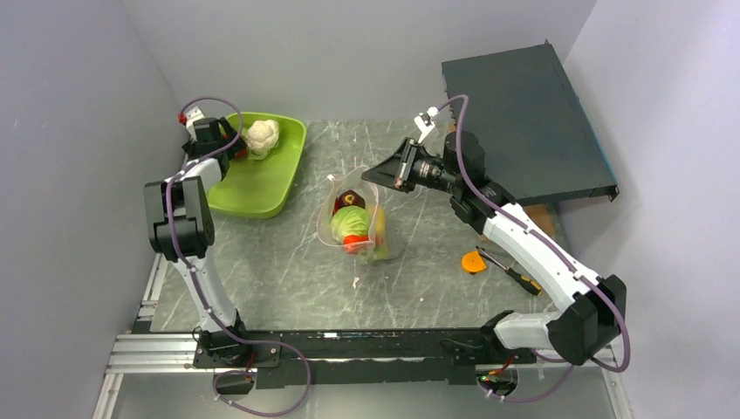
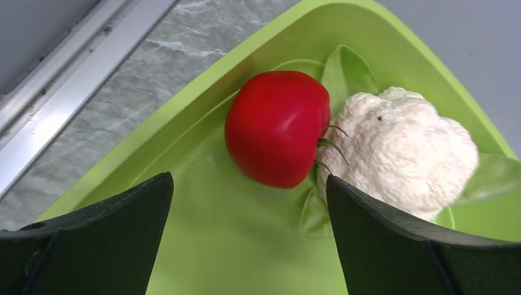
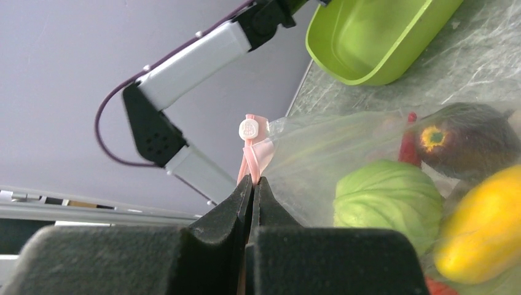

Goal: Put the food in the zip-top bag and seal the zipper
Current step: Pick up the fake fruit from the bin.

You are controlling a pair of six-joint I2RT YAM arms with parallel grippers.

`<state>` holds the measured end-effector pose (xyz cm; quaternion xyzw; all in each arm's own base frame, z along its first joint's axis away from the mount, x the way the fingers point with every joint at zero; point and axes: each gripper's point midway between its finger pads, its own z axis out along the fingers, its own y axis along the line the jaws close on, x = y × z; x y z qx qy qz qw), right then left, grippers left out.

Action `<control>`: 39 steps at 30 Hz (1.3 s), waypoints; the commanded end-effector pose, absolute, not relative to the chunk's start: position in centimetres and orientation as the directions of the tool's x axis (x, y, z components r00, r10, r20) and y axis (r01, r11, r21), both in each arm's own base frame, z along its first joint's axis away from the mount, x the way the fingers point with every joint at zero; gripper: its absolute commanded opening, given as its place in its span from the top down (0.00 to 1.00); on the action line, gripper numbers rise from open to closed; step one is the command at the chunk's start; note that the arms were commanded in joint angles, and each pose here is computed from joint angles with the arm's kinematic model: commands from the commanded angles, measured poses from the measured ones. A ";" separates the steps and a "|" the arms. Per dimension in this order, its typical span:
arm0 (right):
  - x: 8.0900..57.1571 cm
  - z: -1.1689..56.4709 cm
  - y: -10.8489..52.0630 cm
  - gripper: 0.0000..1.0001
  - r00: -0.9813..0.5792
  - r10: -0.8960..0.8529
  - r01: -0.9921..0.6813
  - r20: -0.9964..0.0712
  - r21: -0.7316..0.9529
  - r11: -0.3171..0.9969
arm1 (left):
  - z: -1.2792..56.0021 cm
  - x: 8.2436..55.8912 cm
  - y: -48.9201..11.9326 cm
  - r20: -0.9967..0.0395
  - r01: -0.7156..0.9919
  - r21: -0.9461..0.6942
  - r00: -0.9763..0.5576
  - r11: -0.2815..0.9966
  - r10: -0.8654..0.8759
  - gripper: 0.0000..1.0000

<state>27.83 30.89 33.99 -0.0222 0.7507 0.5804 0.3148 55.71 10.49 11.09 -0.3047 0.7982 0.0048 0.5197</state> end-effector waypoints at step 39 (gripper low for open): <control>28.5 36.1 30.8 1.00 -0.739 0.343 -0.487 -0.580 0.811 0.324 | 20.8 45.5 2.1 -0.738 -0.218 -0.506 -0.393 0.835 -0.549 0.73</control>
